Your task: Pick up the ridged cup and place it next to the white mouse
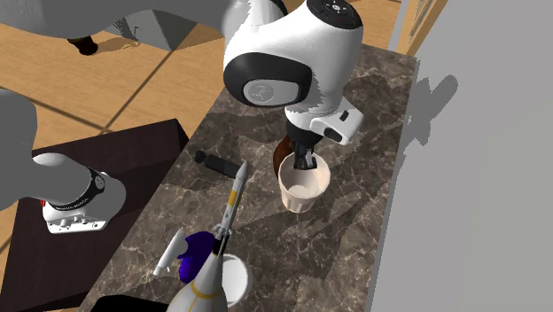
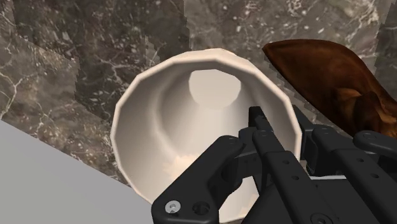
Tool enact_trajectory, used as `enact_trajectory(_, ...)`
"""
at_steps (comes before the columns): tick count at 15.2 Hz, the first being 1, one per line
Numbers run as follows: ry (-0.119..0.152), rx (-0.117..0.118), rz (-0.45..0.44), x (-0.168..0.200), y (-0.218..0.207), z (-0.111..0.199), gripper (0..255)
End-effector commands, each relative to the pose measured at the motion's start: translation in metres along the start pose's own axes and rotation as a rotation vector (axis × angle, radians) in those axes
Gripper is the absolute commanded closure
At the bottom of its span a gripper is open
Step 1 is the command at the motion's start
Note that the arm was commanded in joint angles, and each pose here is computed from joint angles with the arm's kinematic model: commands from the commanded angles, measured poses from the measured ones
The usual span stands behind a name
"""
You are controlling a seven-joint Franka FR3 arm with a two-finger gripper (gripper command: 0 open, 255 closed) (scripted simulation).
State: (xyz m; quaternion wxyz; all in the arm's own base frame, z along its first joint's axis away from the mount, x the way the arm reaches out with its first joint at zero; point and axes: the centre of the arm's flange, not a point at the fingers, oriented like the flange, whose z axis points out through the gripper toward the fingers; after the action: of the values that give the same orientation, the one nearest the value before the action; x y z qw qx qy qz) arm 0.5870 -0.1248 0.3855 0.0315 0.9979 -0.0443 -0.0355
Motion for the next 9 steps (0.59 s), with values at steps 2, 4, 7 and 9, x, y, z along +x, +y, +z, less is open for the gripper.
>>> enact_trajectory(2,0.0,0.0,0.0,0.0,0.0,0.0,255)
enact_trajectory(4,0.0,0.0,0.0,0.0,0.0,0.0,255)
enact_trajectory(7,0.0,0.0,0.0,0.0,0.0,0.0,255)
enact_trajectory(9,0.0,0.0,0.0,-0.001,0.001,-0.01,255)
